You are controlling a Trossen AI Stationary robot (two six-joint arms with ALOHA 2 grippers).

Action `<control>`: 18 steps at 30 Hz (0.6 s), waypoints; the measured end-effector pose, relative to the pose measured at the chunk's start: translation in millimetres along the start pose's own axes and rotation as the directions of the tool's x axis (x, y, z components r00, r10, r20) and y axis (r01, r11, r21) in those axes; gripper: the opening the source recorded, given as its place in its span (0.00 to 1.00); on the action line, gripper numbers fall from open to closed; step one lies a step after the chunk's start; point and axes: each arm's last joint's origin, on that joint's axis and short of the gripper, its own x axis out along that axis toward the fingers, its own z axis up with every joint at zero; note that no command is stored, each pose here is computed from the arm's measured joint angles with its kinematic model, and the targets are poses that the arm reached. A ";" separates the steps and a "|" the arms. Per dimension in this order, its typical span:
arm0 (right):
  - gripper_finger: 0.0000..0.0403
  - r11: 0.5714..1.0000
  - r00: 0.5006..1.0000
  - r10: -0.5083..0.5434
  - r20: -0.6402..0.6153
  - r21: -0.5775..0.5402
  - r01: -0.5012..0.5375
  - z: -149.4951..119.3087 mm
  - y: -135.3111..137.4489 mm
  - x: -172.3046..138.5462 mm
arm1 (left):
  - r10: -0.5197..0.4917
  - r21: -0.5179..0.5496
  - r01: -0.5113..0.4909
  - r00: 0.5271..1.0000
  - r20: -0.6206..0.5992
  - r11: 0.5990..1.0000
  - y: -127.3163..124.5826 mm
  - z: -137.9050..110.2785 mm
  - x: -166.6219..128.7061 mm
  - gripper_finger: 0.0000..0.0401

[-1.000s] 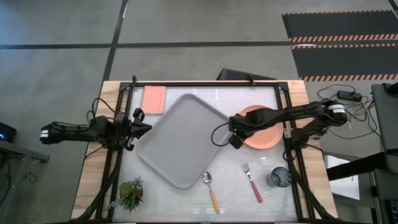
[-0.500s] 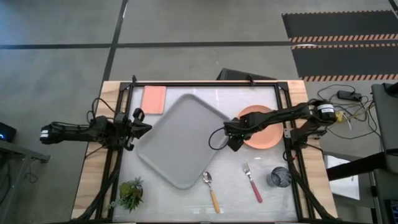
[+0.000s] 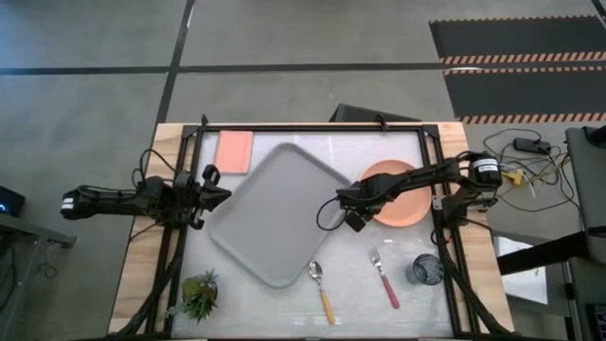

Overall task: Pick and place plate/cup/fork/spoon on tray
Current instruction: Put the orange plate on the gray serving tray

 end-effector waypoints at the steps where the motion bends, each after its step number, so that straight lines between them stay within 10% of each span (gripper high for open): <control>1: 0.14 1.000 1.000 0.001 0.001 0.001 -0.001 0.0 0.0 -0.2 | 0.000 0.000 0.000 1.000 0.000 1.000 0.0 0.0 0.0 0.00; 18: 0.03 0.994 0.994 -0.106 -0.023 0.009 0.106 -2.2 -6.5 -19.7 | 0.000 0.000 0.000 1.000 0.000 1.000 0.0 0.1 -0.1 0.00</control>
